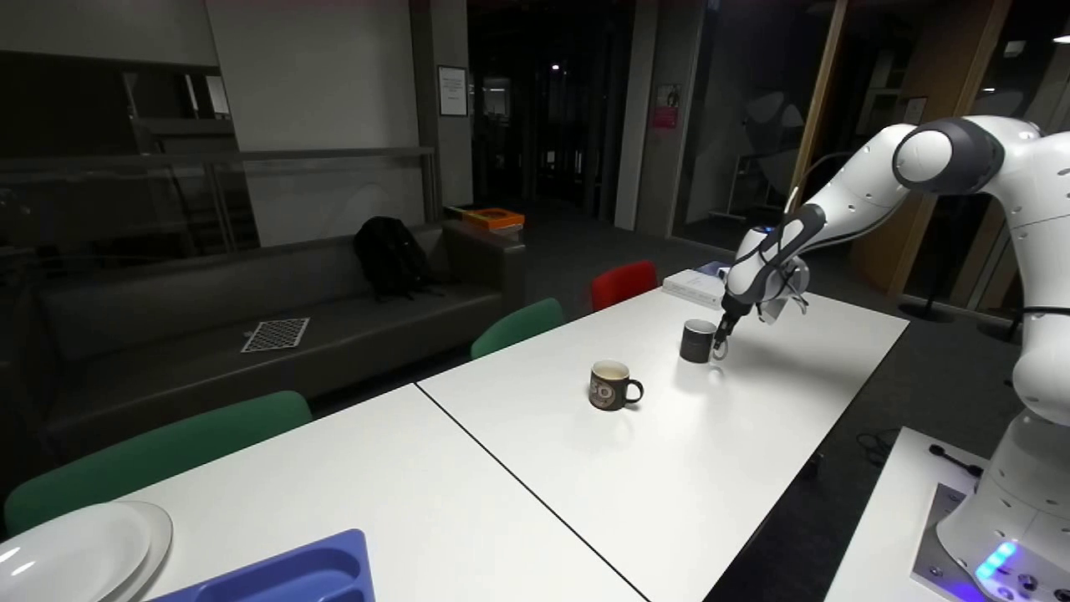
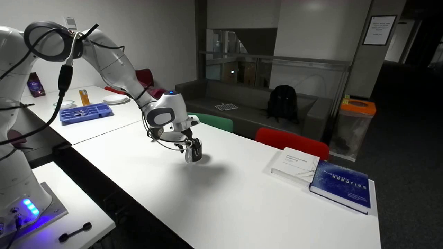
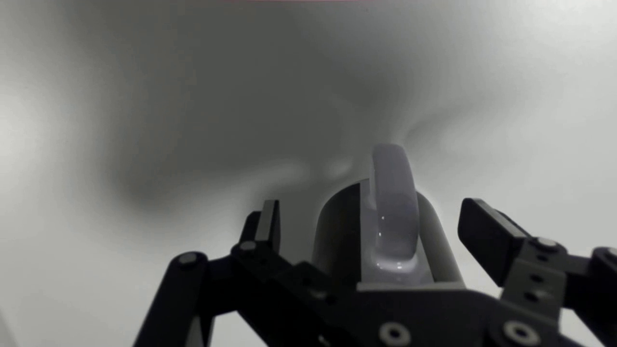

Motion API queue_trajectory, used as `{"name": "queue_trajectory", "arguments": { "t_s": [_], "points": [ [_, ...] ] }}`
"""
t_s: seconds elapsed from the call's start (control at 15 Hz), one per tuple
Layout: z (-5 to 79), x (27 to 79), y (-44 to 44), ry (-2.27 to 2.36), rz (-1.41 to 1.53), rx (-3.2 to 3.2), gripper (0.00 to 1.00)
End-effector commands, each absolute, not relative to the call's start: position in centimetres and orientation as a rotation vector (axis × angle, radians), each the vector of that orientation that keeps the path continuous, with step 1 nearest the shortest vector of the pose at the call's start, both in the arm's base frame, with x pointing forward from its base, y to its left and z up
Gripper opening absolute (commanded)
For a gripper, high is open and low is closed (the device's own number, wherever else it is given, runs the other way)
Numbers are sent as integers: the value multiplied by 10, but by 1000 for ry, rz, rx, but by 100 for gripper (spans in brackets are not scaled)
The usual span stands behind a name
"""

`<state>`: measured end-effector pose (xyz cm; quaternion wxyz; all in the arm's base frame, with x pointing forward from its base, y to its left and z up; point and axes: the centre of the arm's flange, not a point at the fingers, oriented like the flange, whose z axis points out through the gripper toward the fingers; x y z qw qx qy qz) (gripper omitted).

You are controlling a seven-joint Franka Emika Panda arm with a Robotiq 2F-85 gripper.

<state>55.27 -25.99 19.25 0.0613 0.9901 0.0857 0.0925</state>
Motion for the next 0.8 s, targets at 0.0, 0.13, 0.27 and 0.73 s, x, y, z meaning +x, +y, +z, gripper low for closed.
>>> {"name": "queue_trajectory", "arguments": {
  "t_s": [0.0,0.13,0.27,0.73],
  "points": [
    [209,545,-265,271,257,2988,100],
    [211,543,-265,270,260,2987,97],
    [213,542,-264,270,264,2984,95],
    [222,539,-260,277,283,2973,91]
  ]
}}
